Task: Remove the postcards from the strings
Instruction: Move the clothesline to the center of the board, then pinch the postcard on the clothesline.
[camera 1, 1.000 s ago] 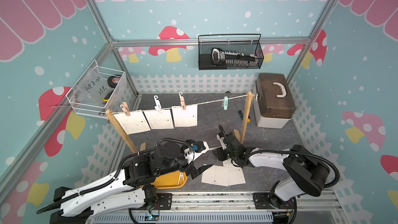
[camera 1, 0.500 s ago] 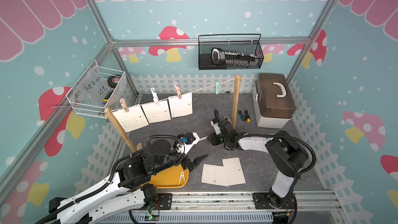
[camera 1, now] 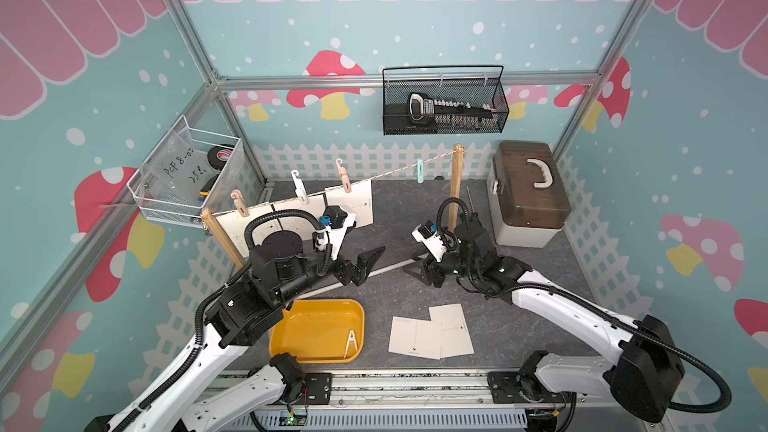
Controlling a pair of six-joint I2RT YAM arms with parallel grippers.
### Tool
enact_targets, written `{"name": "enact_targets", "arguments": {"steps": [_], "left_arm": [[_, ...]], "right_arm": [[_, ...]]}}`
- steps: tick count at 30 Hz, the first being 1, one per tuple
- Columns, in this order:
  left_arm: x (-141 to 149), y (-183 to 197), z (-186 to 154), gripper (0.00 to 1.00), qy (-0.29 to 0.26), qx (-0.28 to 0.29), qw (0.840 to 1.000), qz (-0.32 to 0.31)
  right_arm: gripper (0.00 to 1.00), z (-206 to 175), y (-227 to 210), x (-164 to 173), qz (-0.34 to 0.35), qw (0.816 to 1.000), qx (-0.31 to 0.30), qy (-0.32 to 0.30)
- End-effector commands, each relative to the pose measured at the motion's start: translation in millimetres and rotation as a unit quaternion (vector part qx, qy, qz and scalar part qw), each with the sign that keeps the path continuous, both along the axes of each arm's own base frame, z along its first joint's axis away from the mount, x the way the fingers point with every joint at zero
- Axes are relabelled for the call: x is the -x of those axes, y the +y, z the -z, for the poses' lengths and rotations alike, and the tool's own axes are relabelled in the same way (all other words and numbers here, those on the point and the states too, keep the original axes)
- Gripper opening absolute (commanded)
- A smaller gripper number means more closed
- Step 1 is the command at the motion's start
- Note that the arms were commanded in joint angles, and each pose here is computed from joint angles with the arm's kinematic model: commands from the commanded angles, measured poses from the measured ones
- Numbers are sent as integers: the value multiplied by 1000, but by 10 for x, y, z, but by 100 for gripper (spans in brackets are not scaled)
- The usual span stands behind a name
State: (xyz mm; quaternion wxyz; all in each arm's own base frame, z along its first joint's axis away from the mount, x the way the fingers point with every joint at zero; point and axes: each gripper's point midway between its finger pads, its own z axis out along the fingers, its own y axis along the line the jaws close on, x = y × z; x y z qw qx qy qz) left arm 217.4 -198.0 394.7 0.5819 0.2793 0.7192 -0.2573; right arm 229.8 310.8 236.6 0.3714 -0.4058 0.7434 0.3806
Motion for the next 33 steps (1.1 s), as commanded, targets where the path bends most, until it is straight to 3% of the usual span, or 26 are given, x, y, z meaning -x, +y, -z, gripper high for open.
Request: {"name": "enact_targets", "arguments": {"steps": [1, 4, 9, 14, 22, 33], "left_arm": [[68, 46, -59, 92, 7, -13, 1000, 17], [94, 113, -152, 92, -2, -22, 1000, 9], [50, 262, -270, 92, -29, -37, 999, -28], [-48, 280, -261, 92, -25, -40, 998, -44], [-240, 399, -79, 92, 10, -37, 997, -74], [-553, 571, 160, 92, 43, -15, 994, -101]], "right_arm": [[50, -354, 23, 342, -92, 995, -1, -47], [49, -885, 44, 386, -109, 985, -40, -127], [49, -1921, 19, 339, -92, 952, -98, -274], [48, -2524, 159, 130, -84, 928, -107, -346], [52, -2730, 688, -173, -165, 918, -98, -348], [59, -2606, 972, -367, -208, 911, -84, -347]]}}
